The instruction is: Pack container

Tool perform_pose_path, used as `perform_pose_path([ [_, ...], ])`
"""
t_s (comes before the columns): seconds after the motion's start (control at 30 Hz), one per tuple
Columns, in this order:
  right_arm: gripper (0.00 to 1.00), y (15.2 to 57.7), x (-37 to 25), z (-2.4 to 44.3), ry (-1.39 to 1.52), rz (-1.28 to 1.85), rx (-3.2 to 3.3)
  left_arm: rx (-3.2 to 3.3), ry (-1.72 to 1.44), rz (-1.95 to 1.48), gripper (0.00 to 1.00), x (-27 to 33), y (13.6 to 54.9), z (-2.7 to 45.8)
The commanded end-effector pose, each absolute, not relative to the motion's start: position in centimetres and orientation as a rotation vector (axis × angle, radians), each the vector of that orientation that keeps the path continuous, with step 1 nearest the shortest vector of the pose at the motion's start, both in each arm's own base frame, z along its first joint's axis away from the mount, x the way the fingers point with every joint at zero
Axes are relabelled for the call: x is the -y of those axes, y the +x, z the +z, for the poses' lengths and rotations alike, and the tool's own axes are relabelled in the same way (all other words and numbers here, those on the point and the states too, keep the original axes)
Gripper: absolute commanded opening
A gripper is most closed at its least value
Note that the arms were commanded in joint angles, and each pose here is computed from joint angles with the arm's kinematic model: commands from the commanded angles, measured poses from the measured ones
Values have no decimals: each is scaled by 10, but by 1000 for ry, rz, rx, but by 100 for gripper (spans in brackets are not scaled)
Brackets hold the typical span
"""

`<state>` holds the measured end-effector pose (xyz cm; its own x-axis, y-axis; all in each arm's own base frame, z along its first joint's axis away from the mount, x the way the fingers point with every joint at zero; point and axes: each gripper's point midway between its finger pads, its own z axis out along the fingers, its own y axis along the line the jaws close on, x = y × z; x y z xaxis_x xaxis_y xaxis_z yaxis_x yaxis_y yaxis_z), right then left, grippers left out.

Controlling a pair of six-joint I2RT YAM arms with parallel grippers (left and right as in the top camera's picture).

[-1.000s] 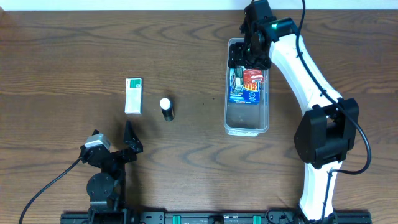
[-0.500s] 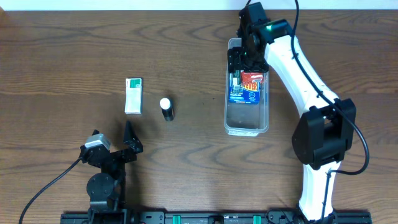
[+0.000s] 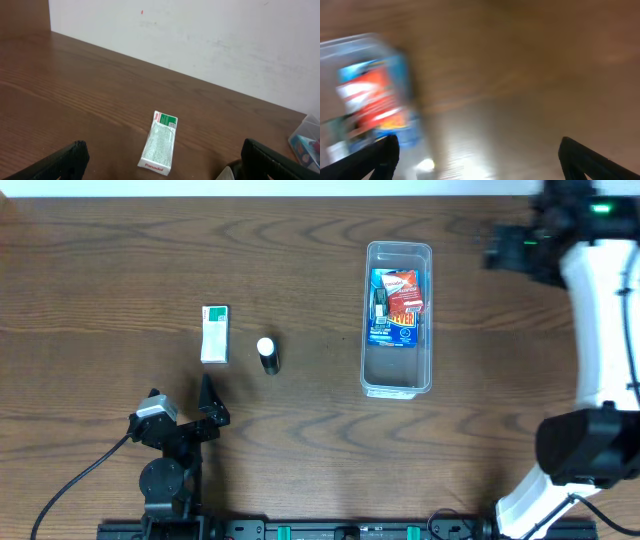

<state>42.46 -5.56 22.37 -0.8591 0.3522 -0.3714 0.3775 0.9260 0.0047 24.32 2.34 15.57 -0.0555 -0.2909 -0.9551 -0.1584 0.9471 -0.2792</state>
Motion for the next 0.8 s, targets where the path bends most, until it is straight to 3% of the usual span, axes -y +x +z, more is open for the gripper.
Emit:
perform_pose_path([
  [0.0,99,414,94,211,648,-155,-2737,-1690,-357,-79,98,-27,242,136],
  [0.23,99,399,142,211,818,-171,-2702,-1690,-357,-79,98,-27,242,136],
  [0.77,99,397,147,211,837,-166,-2697,-1684,-370,-95,98,-26,242,137],
])
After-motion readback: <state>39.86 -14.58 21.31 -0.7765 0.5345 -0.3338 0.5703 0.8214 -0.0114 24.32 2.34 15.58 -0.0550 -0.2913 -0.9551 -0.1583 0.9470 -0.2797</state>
